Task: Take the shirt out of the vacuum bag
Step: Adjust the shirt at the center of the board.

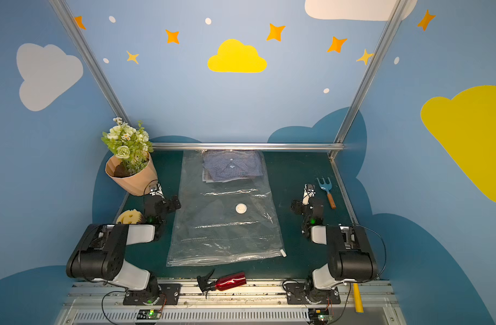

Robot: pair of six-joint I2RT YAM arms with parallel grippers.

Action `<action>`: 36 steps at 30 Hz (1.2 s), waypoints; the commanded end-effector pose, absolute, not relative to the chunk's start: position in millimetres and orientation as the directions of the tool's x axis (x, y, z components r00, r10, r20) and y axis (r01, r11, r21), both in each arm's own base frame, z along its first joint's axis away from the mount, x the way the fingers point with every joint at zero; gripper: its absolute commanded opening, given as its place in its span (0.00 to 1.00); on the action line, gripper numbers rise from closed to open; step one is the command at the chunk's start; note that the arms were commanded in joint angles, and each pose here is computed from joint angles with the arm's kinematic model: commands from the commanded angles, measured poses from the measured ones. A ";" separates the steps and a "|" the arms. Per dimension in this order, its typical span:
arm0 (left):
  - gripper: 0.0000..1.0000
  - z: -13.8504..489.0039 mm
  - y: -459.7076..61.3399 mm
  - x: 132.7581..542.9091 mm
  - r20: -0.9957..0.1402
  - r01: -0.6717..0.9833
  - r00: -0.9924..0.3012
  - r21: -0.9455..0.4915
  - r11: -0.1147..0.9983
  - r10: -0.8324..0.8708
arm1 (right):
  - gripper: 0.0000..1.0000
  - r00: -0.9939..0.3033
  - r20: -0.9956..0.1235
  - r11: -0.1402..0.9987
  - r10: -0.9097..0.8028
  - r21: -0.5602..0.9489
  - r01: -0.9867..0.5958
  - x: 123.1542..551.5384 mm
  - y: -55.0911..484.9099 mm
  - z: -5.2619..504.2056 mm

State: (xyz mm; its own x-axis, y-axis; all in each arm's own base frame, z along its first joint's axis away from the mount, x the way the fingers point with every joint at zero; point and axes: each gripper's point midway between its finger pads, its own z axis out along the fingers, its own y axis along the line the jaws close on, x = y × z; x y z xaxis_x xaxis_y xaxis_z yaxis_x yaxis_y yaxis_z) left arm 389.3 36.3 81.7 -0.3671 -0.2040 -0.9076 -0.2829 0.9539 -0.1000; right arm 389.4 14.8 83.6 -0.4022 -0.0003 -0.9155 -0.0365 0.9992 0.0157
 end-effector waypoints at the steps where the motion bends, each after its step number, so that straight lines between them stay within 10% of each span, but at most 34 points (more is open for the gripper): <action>1: 1.00 82.7 37.0 389.7 -0.907 -0.281 -0.366 -0.105 0.954 -0.208 | 0.89 -0.391 -0.920 0.999 -0.007 0.012 -0.048 393.8 16.5 89.5; 36: 1.00 81.5 37.2 389.8 -0.906 -0.281 -0.370 -0.104 0.954 -0.208 | 0.92 -0.390 -0.921 0.998 0.003 0.025 -0.051 393.4 15.1 89.8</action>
